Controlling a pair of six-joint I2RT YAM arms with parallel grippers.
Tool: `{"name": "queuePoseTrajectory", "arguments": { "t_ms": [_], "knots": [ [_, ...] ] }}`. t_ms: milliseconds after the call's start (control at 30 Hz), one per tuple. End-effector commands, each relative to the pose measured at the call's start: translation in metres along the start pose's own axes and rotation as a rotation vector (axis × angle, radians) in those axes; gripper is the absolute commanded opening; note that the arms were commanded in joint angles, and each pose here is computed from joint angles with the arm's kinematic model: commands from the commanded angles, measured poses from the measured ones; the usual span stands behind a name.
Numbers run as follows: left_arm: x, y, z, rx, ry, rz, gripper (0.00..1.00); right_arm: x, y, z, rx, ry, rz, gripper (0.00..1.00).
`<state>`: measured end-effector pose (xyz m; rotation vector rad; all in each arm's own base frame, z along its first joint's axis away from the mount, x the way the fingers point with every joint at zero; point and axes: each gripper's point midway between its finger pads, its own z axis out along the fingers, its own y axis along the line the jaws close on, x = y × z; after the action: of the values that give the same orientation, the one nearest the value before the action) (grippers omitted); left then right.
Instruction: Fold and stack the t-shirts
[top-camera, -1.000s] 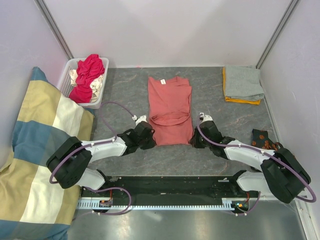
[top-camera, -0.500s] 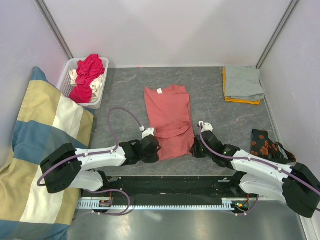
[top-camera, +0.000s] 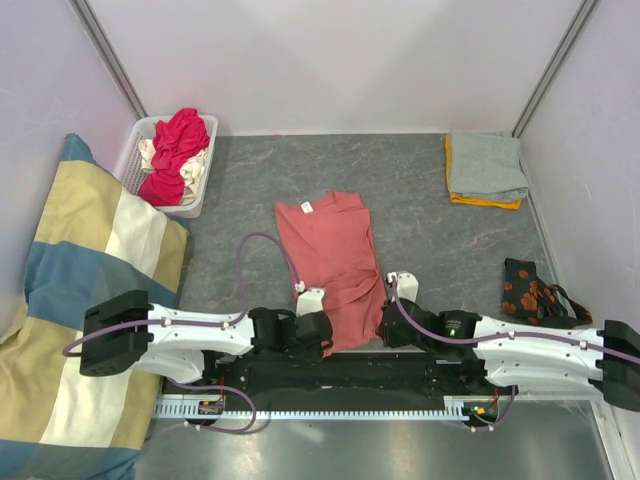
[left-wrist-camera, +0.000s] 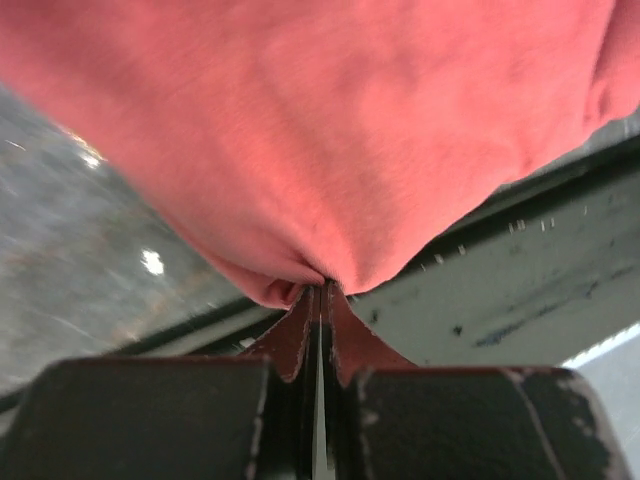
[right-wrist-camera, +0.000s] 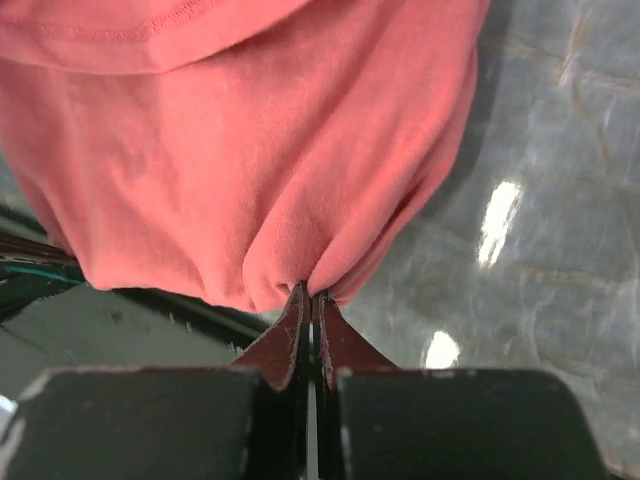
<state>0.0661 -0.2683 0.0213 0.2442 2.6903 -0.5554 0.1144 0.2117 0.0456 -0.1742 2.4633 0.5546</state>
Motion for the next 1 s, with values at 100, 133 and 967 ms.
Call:
{"name": "queuePoseTrajectory", "arguments": {
  "t_ms": [100, 133, 967],
  "knots": [
    [0.000, -0.031, -0.015, -0.001, -0.030, 0.016, 0.02, -0.001, 0.037, -0.031, 0.002, -0.044, -0.044, 0.00],
    [-0.005, -0.036, -0.021, 0.017, -0.045, 0.013, 0.02, -0.005, 0.044, -0.035, -0.002, -0.052, -0.048, 0.00],
    [-0.141, 0.002, -0.100, 0.007, -0.432, -0.115, 0.02, -0.144, 0.064, -0.065, 0.169, -0.456, -0.013, 0.00]
  ]
}}
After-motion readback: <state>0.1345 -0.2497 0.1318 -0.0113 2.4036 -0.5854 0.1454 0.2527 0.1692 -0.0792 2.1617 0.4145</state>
